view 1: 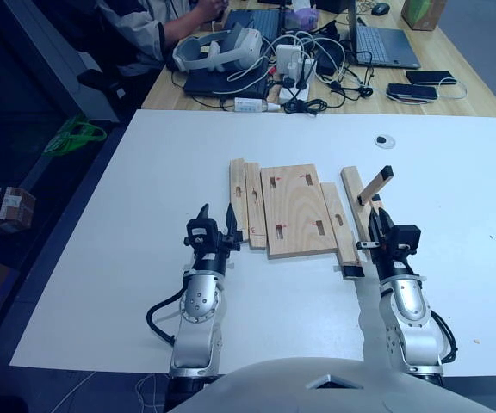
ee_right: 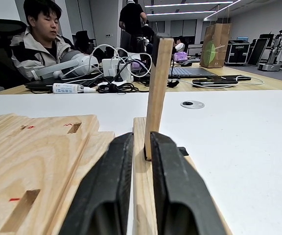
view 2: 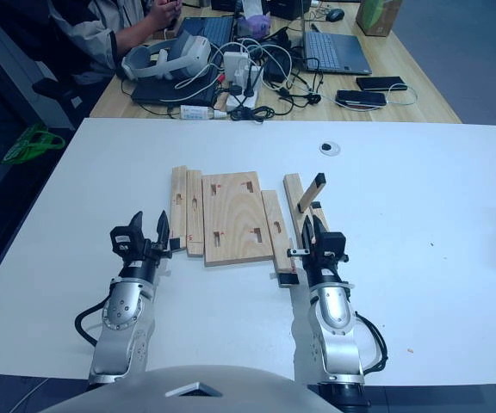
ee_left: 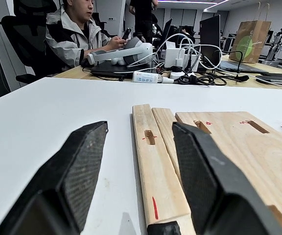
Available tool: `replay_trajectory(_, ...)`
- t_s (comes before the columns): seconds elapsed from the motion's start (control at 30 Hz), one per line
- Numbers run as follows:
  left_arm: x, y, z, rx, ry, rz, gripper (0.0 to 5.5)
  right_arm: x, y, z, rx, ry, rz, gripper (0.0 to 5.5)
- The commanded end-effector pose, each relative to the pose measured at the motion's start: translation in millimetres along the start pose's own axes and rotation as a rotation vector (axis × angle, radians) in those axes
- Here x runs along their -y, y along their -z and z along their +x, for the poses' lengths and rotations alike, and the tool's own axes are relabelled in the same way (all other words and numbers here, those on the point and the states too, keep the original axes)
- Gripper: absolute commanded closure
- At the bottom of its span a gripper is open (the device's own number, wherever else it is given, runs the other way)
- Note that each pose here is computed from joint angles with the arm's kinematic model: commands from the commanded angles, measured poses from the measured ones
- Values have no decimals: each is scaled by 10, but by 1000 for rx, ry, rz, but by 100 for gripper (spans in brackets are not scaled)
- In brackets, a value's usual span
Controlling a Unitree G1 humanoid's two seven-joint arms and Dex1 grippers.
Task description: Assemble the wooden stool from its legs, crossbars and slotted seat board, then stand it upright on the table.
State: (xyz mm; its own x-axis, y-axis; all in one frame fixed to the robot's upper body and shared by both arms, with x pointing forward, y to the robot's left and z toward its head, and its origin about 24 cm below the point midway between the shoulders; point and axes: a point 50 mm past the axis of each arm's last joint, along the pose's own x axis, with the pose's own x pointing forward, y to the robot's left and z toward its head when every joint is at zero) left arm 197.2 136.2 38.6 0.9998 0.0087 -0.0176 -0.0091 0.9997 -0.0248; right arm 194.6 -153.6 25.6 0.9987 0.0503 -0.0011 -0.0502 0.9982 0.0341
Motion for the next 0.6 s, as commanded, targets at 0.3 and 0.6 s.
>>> replay_trajectory(0.3,30,31,-15,-13,11,39,295,-1,-26,2,6,-13,12,482)
replay_trajectory(0.6,92,46,29,-13,56,44,308,-43,-17,43,0,-34,21,475)
